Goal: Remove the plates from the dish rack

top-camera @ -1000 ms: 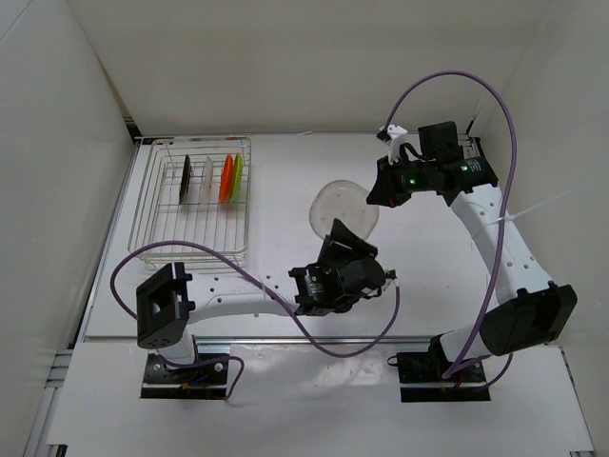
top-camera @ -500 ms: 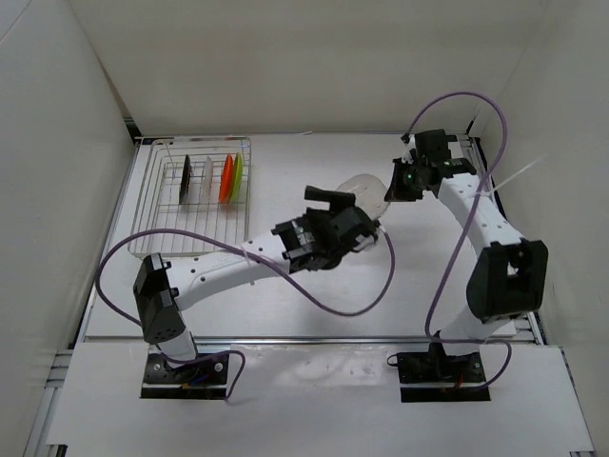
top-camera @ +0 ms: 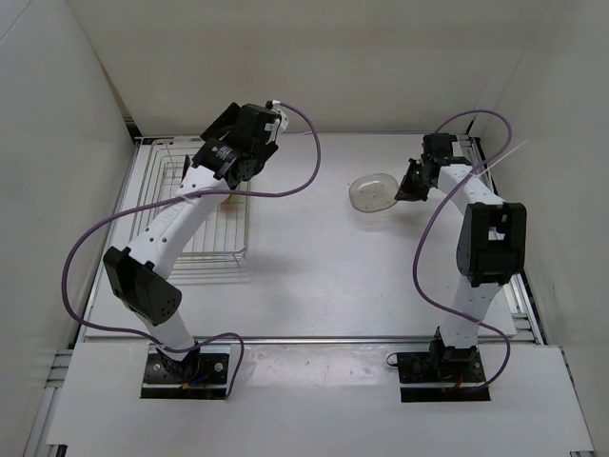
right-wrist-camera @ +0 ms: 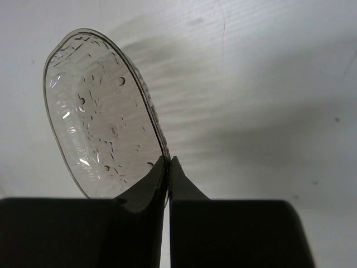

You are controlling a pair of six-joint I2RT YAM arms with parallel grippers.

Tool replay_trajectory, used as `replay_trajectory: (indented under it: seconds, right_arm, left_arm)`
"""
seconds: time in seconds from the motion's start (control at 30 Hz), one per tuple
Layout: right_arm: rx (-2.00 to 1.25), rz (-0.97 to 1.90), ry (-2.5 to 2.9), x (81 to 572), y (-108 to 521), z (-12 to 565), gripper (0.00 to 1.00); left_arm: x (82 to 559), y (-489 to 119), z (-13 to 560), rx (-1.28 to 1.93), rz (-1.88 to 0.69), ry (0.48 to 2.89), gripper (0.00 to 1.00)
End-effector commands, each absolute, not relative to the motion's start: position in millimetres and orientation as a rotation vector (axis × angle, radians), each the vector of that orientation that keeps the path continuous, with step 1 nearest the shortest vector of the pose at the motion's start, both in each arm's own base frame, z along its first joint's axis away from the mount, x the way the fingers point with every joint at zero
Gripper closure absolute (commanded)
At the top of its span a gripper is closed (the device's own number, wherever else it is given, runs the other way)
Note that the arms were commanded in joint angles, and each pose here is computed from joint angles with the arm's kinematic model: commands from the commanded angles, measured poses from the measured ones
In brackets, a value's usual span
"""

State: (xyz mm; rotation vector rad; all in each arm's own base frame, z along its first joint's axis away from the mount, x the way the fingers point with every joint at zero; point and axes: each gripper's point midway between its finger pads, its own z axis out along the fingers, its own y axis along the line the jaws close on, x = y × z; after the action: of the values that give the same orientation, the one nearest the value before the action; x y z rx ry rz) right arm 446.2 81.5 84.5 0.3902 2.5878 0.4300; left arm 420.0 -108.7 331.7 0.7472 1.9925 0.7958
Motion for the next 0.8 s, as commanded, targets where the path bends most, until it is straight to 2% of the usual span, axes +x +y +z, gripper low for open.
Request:
replay_trajectory:
  seconds: [0.0,0.23,0.6,0.77]
  right_arm:
    - [0.471,0.474,2.504,484,81,90,1.00]
    - [0.601,0.457,2.549,489,75,61,1.00]
    - [0.699,0.393,2.586,485,64,41,1.00]
    - [0.711,0.383,2.617,481,64,29,0.94]
  left_arm:
    - [409,-118,353,0.647,0.592,1.992,0.00]
    - [410,-118,371,0.536,0.349,2.031,0.00]
    - [404,-116,371,0.525,0.282,2.038,0.00]
    - [402,-115,375,0.520,0.280,2.030,0.00]
